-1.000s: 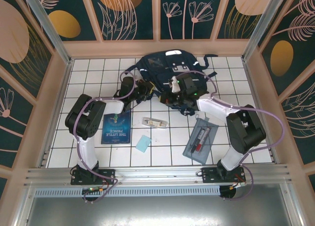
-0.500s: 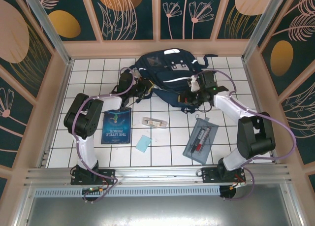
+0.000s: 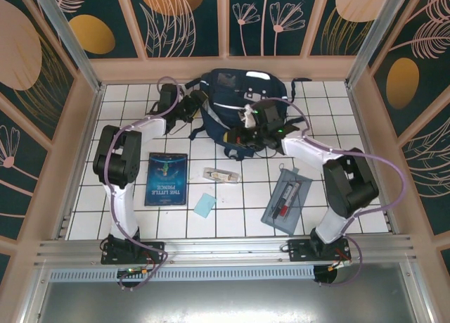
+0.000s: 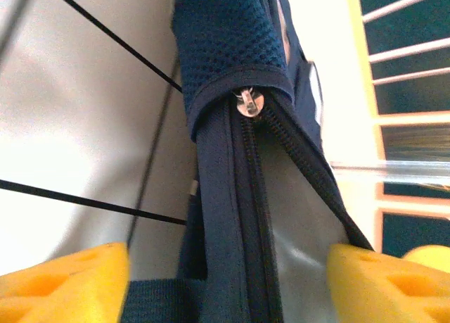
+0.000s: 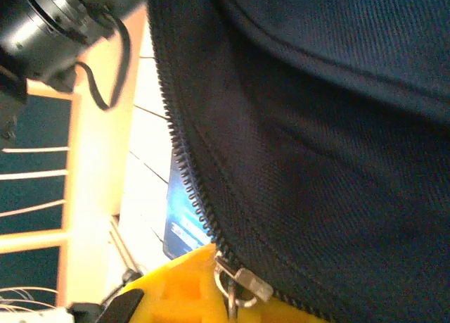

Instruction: Pack the student bag

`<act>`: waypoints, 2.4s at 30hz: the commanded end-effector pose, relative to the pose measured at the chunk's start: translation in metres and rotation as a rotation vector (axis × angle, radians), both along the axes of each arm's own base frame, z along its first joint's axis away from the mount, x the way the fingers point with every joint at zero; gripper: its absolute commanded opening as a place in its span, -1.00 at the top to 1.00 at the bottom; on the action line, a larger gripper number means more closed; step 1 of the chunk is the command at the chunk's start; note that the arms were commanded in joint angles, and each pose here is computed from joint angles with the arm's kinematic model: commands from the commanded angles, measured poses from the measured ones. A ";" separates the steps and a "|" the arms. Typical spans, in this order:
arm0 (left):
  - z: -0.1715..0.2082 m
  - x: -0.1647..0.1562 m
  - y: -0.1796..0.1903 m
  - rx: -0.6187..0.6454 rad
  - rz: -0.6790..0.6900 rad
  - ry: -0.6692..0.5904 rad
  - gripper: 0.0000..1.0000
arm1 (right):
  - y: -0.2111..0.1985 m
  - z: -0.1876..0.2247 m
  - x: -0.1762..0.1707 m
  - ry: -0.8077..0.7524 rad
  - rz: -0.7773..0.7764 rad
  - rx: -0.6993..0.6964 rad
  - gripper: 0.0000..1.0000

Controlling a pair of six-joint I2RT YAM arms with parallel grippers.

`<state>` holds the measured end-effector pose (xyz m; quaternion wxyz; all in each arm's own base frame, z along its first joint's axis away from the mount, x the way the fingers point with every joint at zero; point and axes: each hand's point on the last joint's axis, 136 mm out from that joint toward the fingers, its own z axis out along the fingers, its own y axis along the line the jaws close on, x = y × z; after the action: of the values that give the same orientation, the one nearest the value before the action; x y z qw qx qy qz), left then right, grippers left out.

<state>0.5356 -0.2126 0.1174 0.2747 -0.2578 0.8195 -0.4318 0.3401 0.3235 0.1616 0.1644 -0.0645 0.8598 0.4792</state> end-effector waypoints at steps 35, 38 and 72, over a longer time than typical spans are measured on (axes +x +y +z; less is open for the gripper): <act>0.053 -0.081 -0.022 -0.442 0.011 -0.072 1.00 | 0.043 0.055 0.014 -0.033 0.046 0.243 1.00; 0.055 -0.078 -0.005 -0.389 0.026 -0.091 1.00 | 0.016 0.023 0.003 0.012 0.022 0.120 1.00; 0.076 -0.088 0.044 -0.237 0.020 -0.124 1.00 | -0.081 -0.023 0.005 -0.195 -0.081 -0.089 0.26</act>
<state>0.4282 -0.1851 0.1470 0.2165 -0.2820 0.7694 -0.5306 0.3526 0.2228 0.1162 0.2202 -0.0308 0.8868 0.4051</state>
